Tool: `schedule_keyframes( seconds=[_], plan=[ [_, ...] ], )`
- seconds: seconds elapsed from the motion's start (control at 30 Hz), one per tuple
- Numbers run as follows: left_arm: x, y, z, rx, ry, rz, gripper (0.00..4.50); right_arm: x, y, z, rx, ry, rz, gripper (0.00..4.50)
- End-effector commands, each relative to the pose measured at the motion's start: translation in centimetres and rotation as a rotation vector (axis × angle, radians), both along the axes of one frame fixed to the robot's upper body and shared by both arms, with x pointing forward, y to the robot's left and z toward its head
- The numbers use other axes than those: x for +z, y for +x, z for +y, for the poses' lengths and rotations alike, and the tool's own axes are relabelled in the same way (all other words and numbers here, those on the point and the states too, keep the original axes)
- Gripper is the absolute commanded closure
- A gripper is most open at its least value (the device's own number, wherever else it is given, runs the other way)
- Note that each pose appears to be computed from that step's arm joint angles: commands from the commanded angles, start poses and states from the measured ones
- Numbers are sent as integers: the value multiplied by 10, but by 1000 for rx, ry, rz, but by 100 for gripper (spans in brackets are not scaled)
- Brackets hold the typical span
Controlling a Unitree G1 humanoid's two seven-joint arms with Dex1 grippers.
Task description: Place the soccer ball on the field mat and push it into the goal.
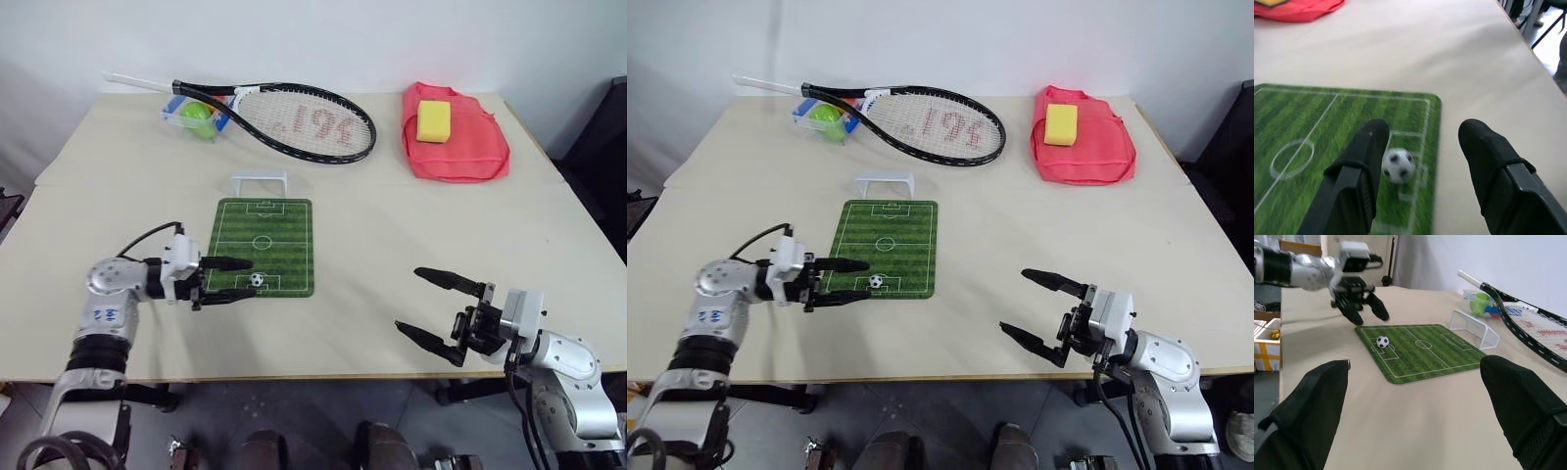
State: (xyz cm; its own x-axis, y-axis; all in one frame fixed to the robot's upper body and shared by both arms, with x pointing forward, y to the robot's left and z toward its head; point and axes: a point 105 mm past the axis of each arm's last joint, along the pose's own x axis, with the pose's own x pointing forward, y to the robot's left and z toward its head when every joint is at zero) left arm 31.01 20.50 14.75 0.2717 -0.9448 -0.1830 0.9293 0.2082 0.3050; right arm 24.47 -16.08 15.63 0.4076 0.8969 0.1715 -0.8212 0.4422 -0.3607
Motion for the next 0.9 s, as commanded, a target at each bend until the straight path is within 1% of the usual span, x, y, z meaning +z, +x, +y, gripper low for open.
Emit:
schedule_keyframes(
  seconds=[0.03, 0.1, 0.17, 0.2, 0.3, 0.4, 0.47, 0.5, 0.53, 0.6, 0.73, 0.9],
  plan=[
    [28, -13, 19, 57, -26, -71, 178, 6, 2, 1, 15, 18, -36, 0],
    [31, -23, 30, 97, -39, -62, 178, 9, 5, 0, 10, 33, -53, 0],
    [28, -32, 39, 121, -39, -41, 178, 10, 6, -2, 8, 42, -69, 0],
    [23, -38, 42, 128, -31, -17, 196, 10, 7, -3, 6, 42, -75, 0],
    [-2, -58, 48, 126, -13, 78, 260, 11, 8, -8, 4, 34, -94, 0],
    [-19, -71, 43, 120, -17, 133, 360, 11, 4, -9, 40, 15, -108, 0],
    [-27, -75, 42, 129, -30, 150, 429, 10, 1, -9, 70, -4, -104, 0],
    [-31, -77, 41, 135, -45, 163, 446, 6, -3, -8, 100, -41, -110, 0],
    [-34, -76, 38, 150, -64, 156, 446, 1, -7, -8, 136, -76, -101, 0],
    [-38, -74, 27, 159, -102, 150, 446, -1, -8, -9, 129, -67, -87, 0],
    [-33, -59, 11, 166, -152, 121, 446, -1, -4, -11, 105, -43, -74, 0],
    [-37, -37, -11, 124, -125, 131, 446, -8, -3, -12, 93, -49, -48, 0]
  ],
)
